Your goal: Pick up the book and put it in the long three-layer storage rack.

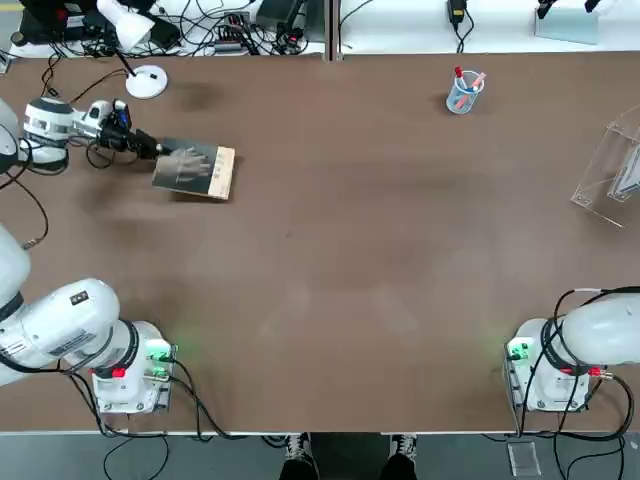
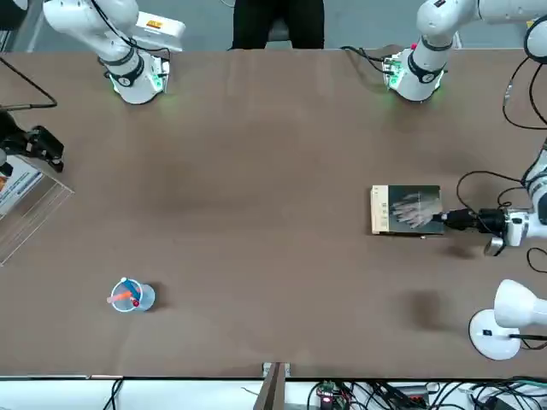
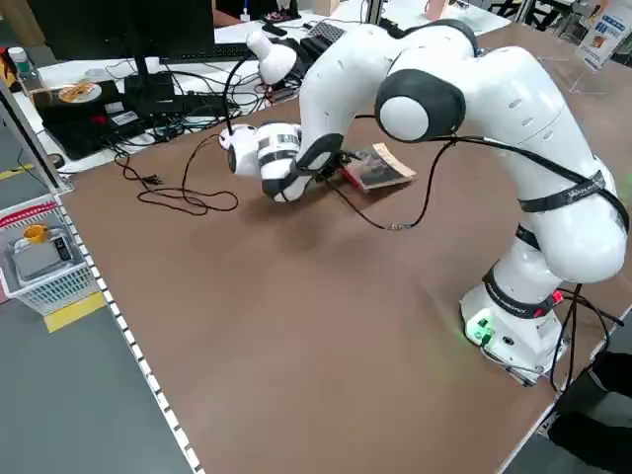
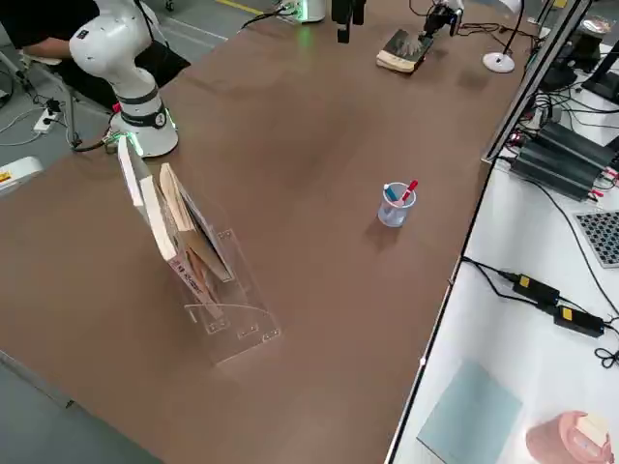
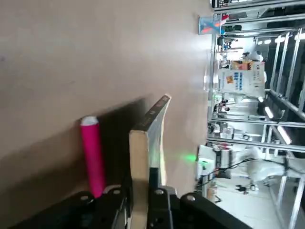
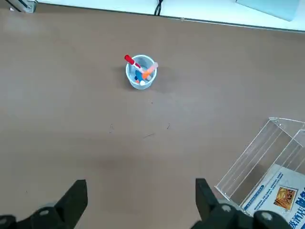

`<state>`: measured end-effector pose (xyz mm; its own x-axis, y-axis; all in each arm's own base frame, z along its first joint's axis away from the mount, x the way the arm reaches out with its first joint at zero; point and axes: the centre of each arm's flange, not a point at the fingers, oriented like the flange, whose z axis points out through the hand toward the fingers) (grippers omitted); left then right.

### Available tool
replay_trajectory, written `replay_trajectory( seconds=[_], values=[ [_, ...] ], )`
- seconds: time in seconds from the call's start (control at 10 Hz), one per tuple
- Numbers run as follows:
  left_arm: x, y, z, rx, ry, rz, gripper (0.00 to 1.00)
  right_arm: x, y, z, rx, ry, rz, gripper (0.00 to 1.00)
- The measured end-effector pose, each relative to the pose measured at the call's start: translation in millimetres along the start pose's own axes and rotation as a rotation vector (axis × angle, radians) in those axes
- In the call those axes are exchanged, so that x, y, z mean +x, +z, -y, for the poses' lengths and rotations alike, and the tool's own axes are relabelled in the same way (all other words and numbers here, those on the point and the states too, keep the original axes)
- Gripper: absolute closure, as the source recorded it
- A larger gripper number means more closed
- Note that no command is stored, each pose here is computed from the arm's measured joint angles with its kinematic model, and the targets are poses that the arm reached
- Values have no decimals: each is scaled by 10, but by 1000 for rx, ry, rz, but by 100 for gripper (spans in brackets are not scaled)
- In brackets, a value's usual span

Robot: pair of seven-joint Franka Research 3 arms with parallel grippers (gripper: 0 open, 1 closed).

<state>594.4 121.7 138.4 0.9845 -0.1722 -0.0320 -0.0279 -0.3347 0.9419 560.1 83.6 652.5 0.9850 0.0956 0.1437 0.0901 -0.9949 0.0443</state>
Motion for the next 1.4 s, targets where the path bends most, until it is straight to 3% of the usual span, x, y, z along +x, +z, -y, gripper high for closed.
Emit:
replay_trajectory(
  seconds=[0.8, 1.4],
  values=[
    [632, 301, -1260, -48, -192, 94, 100, -3, 5, -12, -1, 2, 4, 0],
    [904, 829, -1850, -114, -216, 109, 100, -25, 32, -3, -1, 0, 24, 0]
  ],
)
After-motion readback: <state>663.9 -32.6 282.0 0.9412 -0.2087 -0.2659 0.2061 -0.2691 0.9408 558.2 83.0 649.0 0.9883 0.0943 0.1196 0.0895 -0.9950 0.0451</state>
